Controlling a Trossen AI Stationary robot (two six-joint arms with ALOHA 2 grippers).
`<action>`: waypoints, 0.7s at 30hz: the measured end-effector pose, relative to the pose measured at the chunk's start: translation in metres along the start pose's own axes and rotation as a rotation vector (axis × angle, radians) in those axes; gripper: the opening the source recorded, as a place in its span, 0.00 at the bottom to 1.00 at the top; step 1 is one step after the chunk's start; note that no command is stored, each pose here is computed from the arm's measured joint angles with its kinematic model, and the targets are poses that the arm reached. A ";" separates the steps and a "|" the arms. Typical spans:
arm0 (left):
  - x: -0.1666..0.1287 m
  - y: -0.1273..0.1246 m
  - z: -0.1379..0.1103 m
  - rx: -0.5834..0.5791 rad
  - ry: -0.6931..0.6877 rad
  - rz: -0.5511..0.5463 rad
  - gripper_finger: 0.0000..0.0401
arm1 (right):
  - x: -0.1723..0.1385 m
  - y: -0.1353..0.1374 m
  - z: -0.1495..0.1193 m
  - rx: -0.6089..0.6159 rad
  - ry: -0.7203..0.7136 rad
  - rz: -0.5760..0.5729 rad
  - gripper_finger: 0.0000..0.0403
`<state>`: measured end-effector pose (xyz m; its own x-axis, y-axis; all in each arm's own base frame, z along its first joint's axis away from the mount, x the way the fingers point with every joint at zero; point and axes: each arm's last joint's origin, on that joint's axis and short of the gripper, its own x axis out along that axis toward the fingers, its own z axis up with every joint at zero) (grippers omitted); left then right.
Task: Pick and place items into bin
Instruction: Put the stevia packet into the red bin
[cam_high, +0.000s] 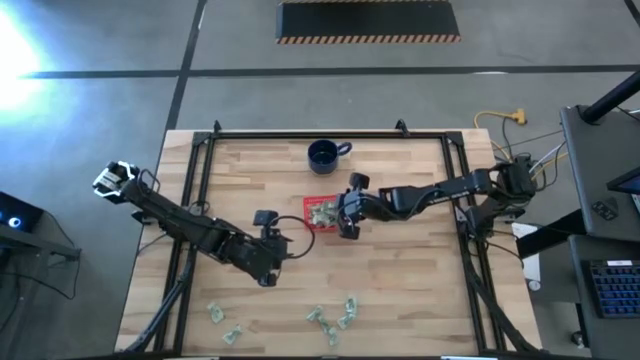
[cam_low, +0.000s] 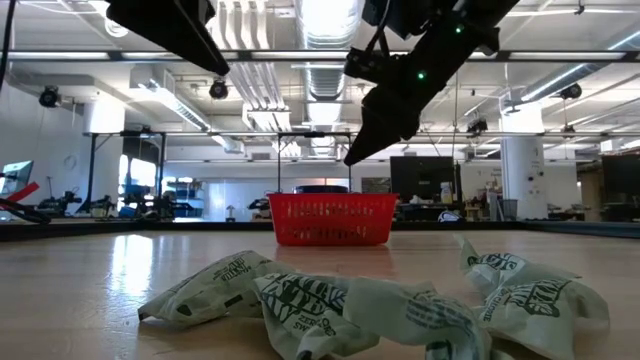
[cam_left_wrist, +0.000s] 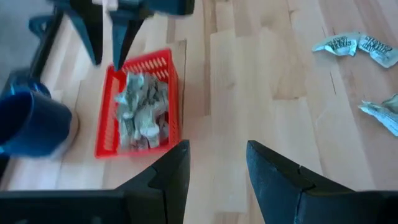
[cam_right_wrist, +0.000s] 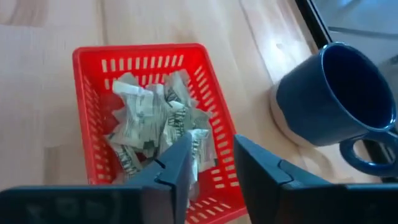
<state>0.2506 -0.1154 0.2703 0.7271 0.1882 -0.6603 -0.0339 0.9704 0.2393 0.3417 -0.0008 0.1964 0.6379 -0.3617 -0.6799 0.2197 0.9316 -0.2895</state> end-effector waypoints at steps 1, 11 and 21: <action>-0.001 -0.001 -0.002 -0.017 0.014 -0.001 0.35 | -0.002 0.002 0.000 -0.020 -0.003 0.006 0.30; -0.024 -0.025 -0.047 -0.285 0.372 -0.038 0.35 | -0.032 0.043 0.001 -0.246 -0.062 0.109 0.33; -0.038 -0.065 -0.071 -0.516 0.603 -0.103 0.35 | -0.064 0.074 0.001 -0.383 -0.144 0.190 0.29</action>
<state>0.1762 -0.1753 0.2293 0.2530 0.0004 -0.9675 -0.4067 0.9074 -0.1060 0.3173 0.0914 0.2193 0.7428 -0.1516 -0.6521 -0.1828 0.8911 -0.4154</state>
